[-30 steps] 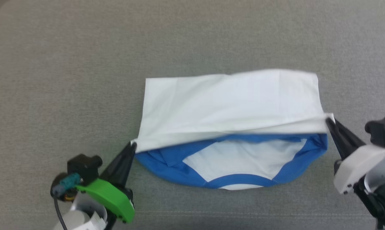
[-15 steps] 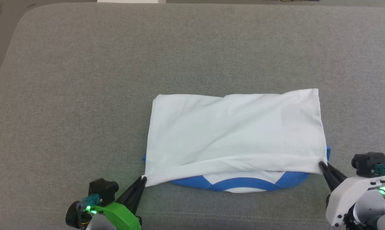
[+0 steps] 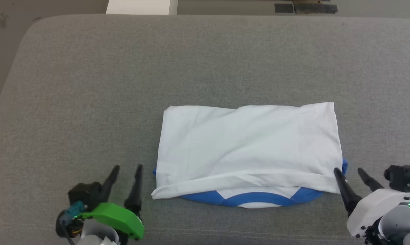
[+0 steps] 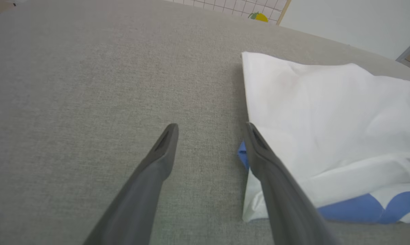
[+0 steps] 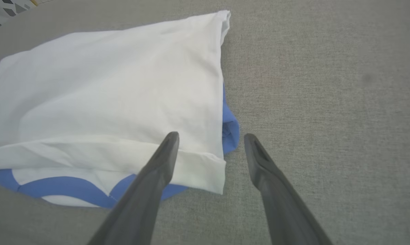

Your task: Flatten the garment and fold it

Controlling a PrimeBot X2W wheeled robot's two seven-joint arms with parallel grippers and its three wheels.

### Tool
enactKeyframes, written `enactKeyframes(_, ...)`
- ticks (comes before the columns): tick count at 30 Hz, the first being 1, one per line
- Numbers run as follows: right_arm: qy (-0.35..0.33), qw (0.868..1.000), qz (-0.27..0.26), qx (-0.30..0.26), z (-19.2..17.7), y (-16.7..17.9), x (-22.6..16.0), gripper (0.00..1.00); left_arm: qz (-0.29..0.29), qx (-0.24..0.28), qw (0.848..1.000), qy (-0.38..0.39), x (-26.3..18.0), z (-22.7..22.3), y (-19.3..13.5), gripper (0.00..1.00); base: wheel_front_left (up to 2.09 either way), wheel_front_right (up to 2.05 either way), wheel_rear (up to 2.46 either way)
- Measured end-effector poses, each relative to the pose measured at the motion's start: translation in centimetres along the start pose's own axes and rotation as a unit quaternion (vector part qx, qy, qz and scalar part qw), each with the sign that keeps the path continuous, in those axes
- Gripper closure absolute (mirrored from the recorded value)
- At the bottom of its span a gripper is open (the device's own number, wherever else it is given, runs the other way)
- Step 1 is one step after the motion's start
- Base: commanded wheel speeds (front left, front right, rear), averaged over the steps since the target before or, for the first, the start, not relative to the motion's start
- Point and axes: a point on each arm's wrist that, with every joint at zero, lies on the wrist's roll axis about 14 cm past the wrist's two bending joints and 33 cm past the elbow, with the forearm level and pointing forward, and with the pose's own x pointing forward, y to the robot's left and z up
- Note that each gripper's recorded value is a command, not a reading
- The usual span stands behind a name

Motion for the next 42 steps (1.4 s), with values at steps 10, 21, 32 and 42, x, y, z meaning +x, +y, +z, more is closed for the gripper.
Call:
enactKeyframes(10,-0.119,0.992,0.008,0.041,5.6,1.5,-0.8,0.00,0.058,0.048,0.983,-0.166,-0.3,10.0,1.9,0.00,0.00,0.00,0.00)
enactKeyframes(21,-0.060,0.991,-0.028,0.118,4.0,-1.3,2.3,0.00,0.062,0.100,0.975,-0.189,0.3,11.6,2.1,0.00,0.00,0.00,0.00)
enactKeyframes(32,0.123,0.984,-0.021,0.128,-1.6,-0.1,5.9,0.00,0.071,0.092,0.978,-0.175,0.6,10.4,2.8,0.00,0.00,0.00,0.00)
enactKeyframes(42,0.159,0.980,0.008,0.121,-1.9,1.5,5.8,1.00,0.077,0.093,0.978,-0.172,0.4,10.2,3.3,0.00,0.00,0.00,0.00)
